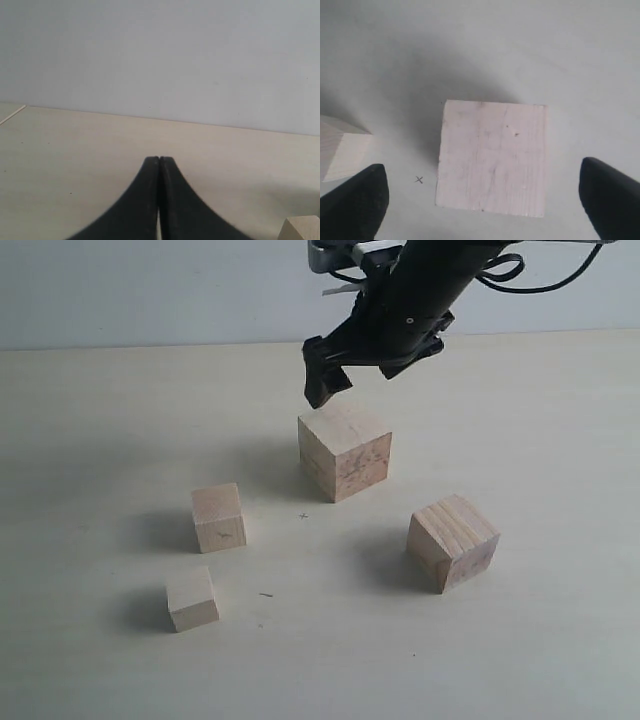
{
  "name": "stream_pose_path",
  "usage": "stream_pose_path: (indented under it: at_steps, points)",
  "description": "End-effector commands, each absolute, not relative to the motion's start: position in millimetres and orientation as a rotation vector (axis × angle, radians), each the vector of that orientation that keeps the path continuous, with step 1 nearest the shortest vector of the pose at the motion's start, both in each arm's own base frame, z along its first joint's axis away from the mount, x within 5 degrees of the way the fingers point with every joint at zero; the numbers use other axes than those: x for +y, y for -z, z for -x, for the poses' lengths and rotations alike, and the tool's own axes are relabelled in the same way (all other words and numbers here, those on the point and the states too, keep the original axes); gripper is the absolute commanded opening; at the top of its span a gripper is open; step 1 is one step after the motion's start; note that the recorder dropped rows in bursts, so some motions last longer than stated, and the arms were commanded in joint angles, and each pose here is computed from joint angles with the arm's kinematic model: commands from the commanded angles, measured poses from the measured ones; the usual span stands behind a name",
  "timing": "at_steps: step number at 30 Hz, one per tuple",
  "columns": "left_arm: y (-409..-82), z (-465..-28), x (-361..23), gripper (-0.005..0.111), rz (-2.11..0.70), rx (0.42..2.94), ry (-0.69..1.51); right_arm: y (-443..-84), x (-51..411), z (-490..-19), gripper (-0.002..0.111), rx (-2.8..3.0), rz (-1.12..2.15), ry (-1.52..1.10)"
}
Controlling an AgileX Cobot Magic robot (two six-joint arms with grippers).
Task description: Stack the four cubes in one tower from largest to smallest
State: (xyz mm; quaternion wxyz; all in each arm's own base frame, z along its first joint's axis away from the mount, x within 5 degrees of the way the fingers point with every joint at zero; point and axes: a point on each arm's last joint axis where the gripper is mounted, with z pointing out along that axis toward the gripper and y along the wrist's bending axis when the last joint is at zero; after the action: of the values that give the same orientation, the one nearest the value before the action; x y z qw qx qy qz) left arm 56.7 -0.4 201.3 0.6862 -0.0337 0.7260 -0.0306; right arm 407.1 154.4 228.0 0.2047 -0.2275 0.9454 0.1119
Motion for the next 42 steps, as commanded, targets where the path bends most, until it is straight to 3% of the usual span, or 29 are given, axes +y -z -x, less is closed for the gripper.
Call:
stream_pose_path:
  at_steps: [1,10,37,42]
  points:
    - [-200.5,-56.3,-0.9,0.0,0.071,1.623,0.076,-220.0,159.7,-409.0,0.097,2.652,0.678,-0.291]
    - [-200.5,-56.3,-0.9,0.0,0.071,1.623,0.076,-196.1,180.1,-404.9,0.101,2.682,0.798,-0.29]
    - [-200.5,-56.3,-0.9,0.0,0.071,1.623,0.076,-164.0,176.2,-415.0,0.103,2.689,0.868,-0.159]
    - [-200.5,-56.3,-0.9,0.0,0.069,1.623,0.074,-156.1,176.4,-415.0,0.098,2.773,0.686,-0.189]
